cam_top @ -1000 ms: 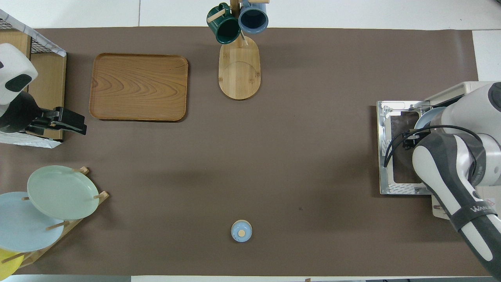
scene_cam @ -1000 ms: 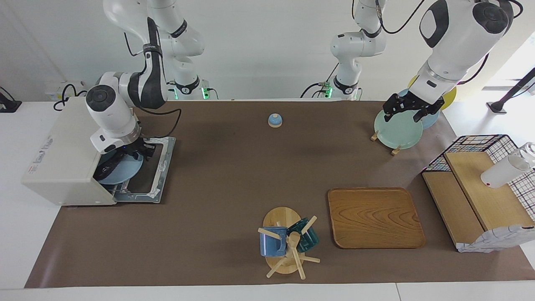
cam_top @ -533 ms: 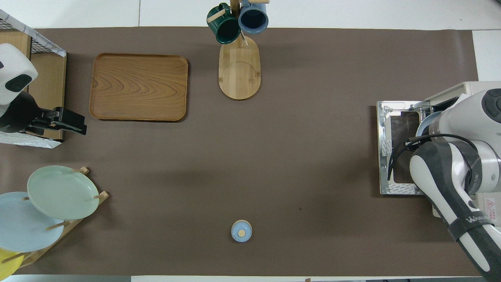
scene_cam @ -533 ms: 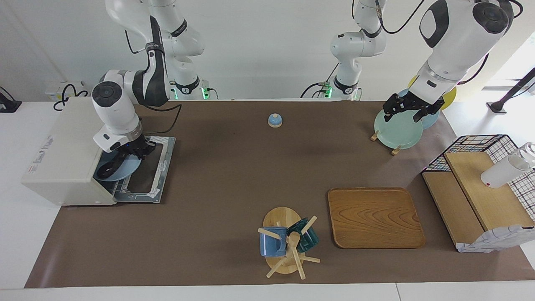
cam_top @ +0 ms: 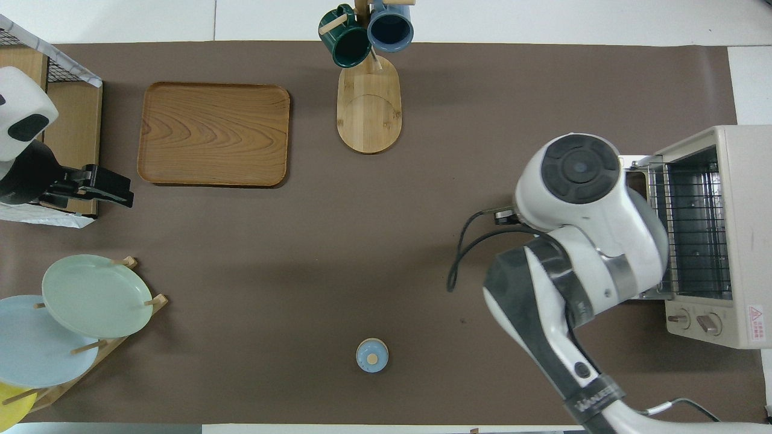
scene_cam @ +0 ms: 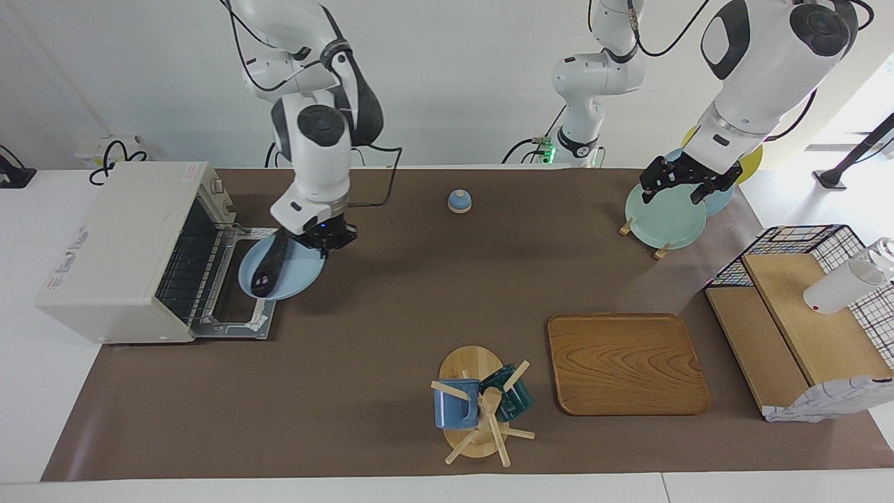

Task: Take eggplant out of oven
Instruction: 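Slide the plate with the eggplant out onto the table with the right gripper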

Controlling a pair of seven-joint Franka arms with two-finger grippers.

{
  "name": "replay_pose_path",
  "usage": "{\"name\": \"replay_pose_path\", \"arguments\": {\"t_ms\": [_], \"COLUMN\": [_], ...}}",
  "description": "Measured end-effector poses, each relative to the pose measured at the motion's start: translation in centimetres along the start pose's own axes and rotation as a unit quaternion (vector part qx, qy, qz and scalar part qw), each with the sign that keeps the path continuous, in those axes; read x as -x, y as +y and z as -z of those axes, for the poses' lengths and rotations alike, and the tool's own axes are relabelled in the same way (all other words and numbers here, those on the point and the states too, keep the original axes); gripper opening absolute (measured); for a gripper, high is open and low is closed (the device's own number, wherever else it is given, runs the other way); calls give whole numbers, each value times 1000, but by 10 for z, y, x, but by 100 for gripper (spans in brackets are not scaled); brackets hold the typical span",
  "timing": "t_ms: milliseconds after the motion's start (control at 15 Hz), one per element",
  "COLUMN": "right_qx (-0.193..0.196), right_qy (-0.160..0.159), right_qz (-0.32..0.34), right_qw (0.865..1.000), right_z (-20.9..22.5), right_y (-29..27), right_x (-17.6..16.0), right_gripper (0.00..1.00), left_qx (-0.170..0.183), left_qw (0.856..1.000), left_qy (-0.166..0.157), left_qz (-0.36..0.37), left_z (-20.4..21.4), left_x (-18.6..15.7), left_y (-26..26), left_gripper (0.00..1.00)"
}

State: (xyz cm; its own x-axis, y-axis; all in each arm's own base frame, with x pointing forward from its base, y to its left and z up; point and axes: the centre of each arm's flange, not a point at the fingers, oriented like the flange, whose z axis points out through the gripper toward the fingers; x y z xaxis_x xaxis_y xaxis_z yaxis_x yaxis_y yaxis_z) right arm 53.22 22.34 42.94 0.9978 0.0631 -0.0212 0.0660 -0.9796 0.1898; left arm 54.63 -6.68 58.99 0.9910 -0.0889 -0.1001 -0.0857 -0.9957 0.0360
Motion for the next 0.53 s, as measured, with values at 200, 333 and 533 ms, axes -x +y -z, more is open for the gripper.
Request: {"name": "replay_pose_path", "arguments": {"t_ms": [200, 333, 533], "right_qx": [-9, -7, -11], "right_qy": [-7, -5, 0], "right_qz": [-49, -79, -102], "right_qw": [999, 997, 995], "right_z": [19, 8, -31], "right_y": [-91, -165, -256], "right_x": [-13, -19, -9], "right_gripper": [3, 3, 3], "left_qx": [0, 0, 0], "left_qw": [1000, 1000, 1000], "left_qy": [0, 0, 0], "left_qz": [1, 1, 2], "left_z": [0, 0, 0], "left_x": [0, 0, 0], "left_y": [-1, -2, -2], "left_gripper": [100, 100, 100]}}
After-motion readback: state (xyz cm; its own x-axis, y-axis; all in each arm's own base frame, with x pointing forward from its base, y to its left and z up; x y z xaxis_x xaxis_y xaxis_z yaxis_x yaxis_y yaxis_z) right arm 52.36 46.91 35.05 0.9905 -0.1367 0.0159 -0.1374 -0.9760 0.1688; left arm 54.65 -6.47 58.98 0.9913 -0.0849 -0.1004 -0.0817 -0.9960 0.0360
